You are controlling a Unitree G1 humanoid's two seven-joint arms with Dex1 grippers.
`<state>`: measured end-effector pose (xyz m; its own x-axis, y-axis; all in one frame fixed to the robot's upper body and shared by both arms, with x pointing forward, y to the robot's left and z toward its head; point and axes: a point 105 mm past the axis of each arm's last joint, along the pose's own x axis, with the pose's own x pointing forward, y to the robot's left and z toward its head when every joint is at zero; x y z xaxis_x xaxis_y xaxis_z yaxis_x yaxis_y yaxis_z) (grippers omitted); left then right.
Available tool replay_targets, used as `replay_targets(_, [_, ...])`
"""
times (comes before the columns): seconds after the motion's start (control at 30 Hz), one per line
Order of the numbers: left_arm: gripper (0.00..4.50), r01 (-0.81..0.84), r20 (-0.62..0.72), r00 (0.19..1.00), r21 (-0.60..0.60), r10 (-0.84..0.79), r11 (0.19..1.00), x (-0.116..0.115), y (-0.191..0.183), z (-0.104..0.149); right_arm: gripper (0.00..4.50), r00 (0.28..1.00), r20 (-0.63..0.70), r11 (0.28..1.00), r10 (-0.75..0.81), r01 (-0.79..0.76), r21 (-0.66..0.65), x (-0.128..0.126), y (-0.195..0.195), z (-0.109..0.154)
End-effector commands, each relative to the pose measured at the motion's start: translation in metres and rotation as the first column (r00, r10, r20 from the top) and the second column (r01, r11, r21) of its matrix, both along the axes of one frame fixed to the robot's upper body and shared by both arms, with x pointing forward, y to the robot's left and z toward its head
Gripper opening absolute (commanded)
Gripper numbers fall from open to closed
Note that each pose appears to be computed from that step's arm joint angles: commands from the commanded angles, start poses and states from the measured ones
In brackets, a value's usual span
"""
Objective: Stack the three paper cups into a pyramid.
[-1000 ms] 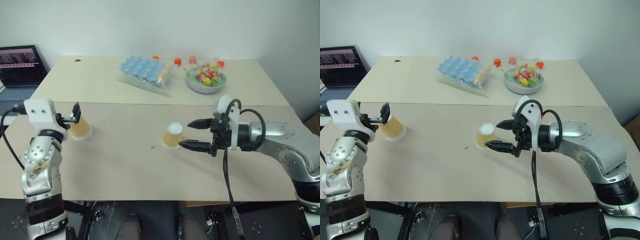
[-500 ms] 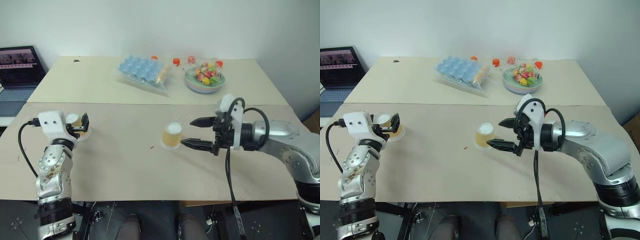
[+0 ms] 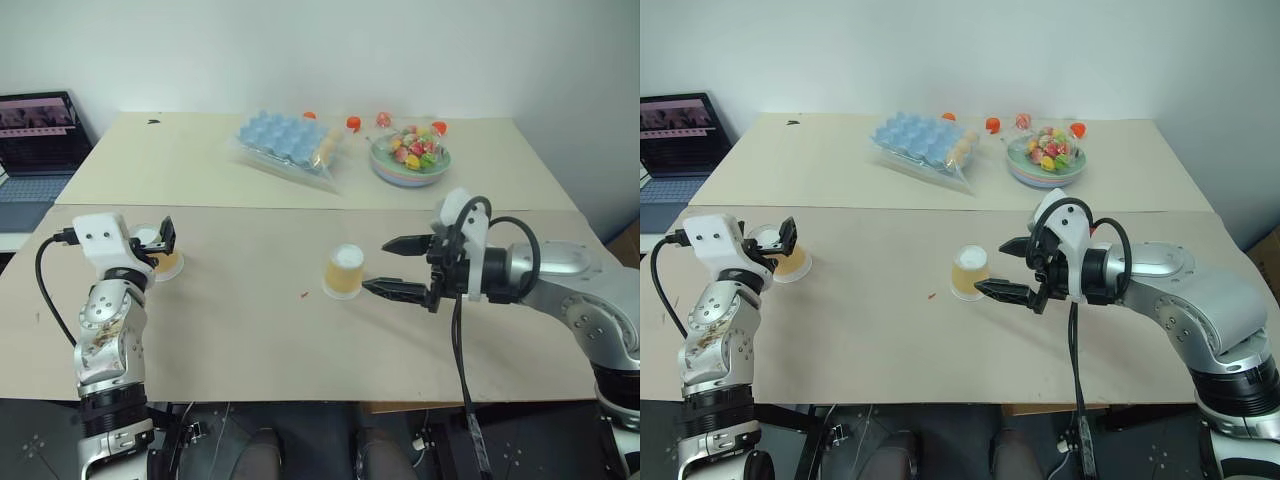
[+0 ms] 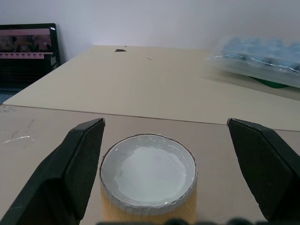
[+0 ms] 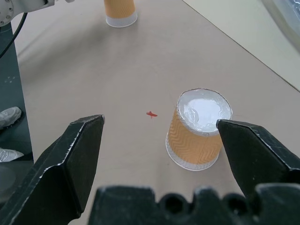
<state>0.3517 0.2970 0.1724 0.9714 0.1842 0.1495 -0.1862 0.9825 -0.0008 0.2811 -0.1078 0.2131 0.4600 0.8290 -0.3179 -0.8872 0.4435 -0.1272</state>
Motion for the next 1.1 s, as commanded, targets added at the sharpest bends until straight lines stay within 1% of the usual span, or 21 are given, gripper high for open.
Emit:
replay_targets(0.03, [4.44,-0.027,0.052,0.998,0.011,0.027,1.0,-0.001,0.005,0.016,4.5,0.998,0.055,1.0,-0.004,0.003,0.012,-0.003,-0.001,0.012])
replay_targets(0.3, [4.44,-0.042,0.032,0.999,-0.022,0.042,0.999,0.002,0.006,0.014,4.5,0.999,0.052,1.0,-0.006,0.006,0.012,-0.003,-0.002,0.012])
replay_targets(0.37, [4.44,-0.043,0.009,0.999,-0.013,0.043,0.999,0.004,0.007,0.01,4.5,0.999,0.053,1.0,-0.009,0.009,0.01,-0.003,-0.002,0.012])
replay_targets(0.53, [4.44,-0.054,-0.026,0.998,-0.035,0.054,0.998,0.007,0.006,0.003,4.5,0.998,0.055,1.0,-0.016,0.016,0.008,-0.004,-0.003,0.012])
replay_targets(0.67, [4.44,-0.065,-0.078,0.995,-0.03,0.062,0.997,0.01,0.007,-0.006,4.5,0.998,0.055,1.0,-0.019,0.019,0.007,-0.004,-0.003,0.013])
replay_targets(0.97, [4.44,-0.047,-0.101,0.994,-0.02,0.045,0.999,0.015,0.004,-0.011,4.5,0.998,0.058,1.0,-0.03,0.03,0.01,-0.004,-0.004,0.013])
replay_targets(1.03, [3.93,-0.034,-0.083,0.996,-0.025,0.032,0.999,0.017,0.002,-0.009,4.5,0.998,0.058,0.999,-0.033,0.033,0.01,-0.004,-0.004,0.013])
replay_targets(1.07, [3.76,-0.033,-0.077,0.997,-0.029,0.03,0.999,0.017,0.001,-0.008,4.5,0.998,0.058,0.999,-0.034,0.033,0.01,-0.004,-0.004,0.013])
replay_targets(1.1, [3.27,-0.029,-0.071,0.997,-0.023,0.028,0.999,0.018,0.0,-0.006,4.5,0.998,0.058,0.999,-0.036,0.035,0.01,-0.004,-0.005,0.012])
